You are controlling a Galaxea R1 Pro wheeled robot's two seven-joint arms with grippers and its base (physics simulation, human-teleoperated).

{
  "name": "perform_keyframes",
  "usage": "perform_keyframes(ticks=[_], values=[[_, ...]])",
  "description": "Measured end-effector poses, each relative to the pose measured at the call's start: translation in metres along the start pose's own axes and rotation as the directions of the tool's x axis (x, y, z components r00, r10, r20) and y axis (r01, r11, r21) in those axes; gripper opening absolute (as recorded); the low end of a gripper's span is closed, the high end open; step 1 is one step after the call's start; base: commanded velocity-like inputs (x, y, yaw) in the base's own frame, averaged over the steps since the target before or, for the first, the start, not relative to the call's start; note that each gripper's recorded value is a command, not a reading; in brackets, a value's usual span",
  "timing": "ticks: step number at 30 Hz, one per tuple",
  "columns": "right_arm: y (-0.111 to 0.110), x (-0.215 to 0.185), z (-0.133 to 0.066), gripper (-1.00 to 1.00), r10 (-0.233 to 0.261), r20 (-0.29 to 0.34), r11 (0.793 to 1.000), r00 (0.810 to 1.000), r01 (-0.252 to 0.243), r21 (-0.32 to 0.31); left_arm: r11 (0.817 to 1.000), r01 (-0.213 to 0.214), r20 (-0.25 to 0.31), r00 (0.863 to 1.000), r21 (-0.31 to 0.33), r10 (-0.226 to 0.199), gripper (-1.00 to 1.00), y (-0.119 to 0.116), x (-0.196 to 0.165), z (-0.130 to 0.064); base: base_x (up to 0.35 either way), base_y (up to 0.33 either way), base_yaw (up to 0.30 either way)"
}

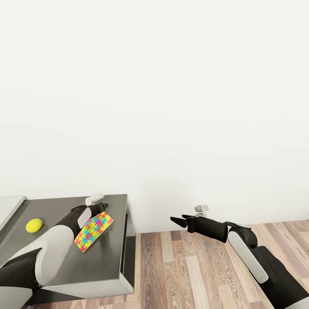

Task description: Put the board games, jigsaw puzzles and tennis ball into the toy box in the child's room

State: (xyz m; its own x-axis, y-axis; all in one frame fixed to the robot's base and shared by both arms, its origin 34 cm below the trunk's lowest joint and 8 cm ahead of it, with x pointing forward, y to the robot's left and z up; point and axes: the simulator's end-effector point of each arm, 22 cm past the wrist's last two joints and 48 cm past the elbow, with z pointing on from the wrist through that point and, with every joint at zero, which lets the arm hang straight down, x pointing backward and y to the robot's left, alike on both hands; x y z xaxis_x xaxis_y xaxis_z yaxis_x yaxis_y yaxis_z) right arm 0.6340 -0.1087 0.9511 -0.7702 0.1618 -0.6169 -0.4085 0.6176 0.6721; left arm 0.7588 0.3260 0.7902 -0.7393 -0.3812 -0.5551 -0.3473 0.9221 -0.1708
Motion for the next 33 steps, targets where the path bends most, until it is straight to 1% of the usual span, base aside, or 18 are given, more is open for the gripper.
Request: perform_keyframes(ticks=[26, 28, 30, 32, 33], values=[[0.001, 0.000, 0.002, 1.00, 0.002, 0.004, 1.000, 1.000, -0.002, 0.001, 1.000, 0.001, 0.000, 1.000, 0.001, -0.001, 1.00, 0.000, 0.000, 0.000, 0.000, 0.000, 0.000], [-0.002, 0.001, 0.005, 1.00, 0.013, 0.011, 1.000, 1.000, -0.013, 0.011, 0.999, -0.022, -0.029, 0.999, -0.028, 0.021, 1.00, 0.014, 0.013, 0.001, 0.000, 0.000, 0.000], [-0.007, 0.004, 0.005, 1.00, 0.021, 0.006, 0.999, 1.000, -0.021, 0.026, 0.998, -0.037, -0.035, 0.999, -0.044, 0.035, 1.00, 0.024, 0.014, 0.000, 0.000, 0.000, 0.000], [-0.009, 0.006, 0.005, 1.00, 0.027, 0.002, 0.999, 1.000, -0.027, 0.027, 0.998, -0.031, -0.034, 0.999, -0.058, 0.029, 1.00, 0.034, 0.013, -0.001, 0.000, 0.000, 0.000], [-0.008, 0.005, 0.006, 1.00, 0.026, 0.003, 0.999, 1.000, -0.026, 0.024, 0.998, -0.030, -0.027, 0.999, -0.058, 0.029, 1.00, 0.035, 0.012, -0.001, 0.000, 0.000, 0.000]])
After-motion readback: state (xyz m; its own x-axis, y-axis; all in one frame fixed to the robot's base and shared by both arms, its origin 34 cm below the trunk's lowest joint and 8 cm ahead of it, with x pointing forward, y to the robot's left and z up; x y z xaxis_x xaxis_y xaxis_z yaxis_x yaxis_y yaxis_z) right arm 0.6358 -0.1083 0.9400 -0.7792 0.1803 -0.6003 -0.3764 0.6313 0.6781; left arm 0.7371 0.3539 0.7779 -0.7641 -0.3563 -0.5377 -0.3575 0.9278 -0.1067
